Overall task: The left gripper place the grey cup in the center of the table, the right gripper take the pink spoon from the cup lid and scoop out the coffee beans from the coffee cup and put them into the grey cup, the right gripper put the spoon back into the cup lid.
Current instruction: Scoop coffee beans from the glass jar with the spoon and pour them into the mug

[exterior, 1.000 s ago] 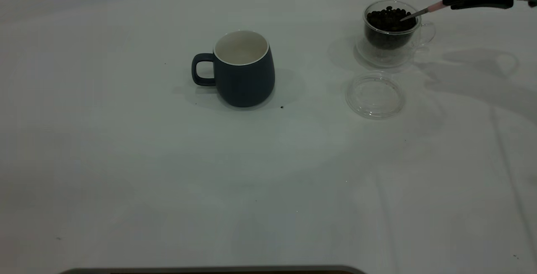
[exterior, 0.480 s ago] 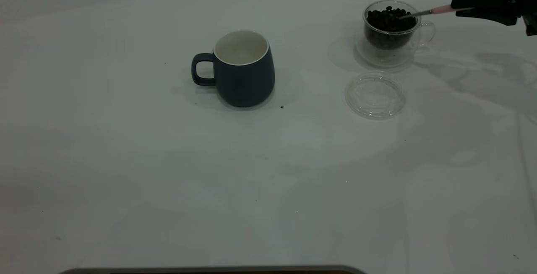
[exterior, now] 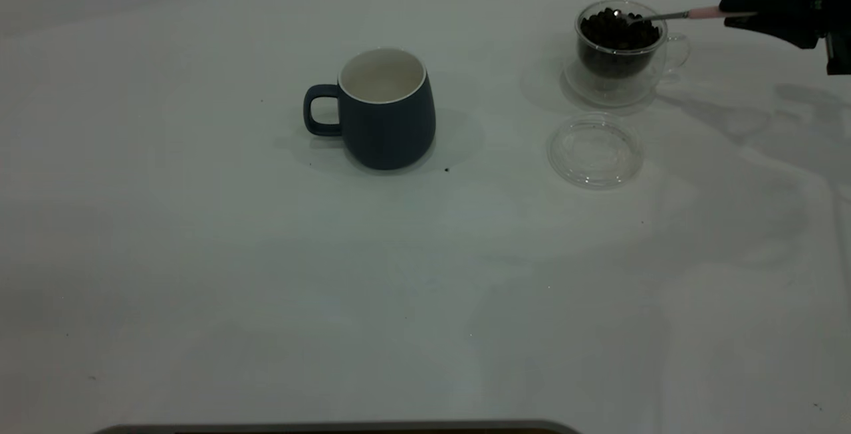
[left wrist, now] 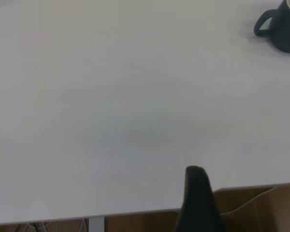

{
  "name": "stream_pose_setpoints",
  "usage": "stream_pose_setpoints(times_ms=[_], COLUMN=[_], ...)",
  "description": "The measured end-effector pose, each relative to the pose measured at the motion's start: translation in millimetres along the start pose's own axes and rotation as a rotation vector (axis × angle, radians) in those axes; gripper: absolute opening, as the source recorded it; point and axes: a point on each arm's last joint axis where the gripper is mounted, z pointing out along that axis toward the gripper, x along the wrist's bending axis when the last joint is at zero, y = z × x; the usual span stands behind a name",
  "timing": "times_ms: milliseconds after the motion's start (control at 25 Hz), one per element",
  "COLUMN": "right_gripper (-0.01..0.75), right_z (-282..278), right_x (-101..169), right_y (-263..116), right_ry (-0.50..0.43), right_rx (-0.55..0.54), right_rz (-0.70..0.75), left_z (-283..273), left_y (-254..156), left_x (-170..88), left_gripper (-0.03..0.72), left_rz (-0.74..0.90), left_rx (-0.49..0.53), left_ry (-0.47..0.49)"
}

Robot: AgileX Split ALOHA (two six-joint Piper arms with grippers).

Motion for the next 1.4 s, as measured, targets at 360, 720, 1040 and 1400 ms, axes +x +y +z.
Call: stream_pose_setpoints(times_ms=[360, 720, 1040, 1400], right_gripper=[0.114, 0.114, 0.114, 0.114], right_z=[-12.9, -15.0, -2.8, 45.6], right_x=[-1.6, 2.4, 11.7, 48.1], right_y=[5.2, 4.9, -1.2, -31.8], right_ry=[0.071, 0.127, 0.145, 0.192], right_rx=[-0.02, -0.01, 0.023, 0.142], right_rz=[0.04, 0.055, 0.067, 0.033], left_z=[0.0, 0.0, 0.0, 0.0], left_y=[0.0, 0.0, 0.0, 0.0], left_x=[0.0, 0.0, 0.0, 0.0], left_gripper=[0.586, 0.586, 0.586, 0.586], left_rz=[0.0, 0.0, 0.0, 0.0], left_rx=[0.0, 0.0, 0.0, 0.0], left_ry=[0.0, 0.0, 0.0, 0.0])
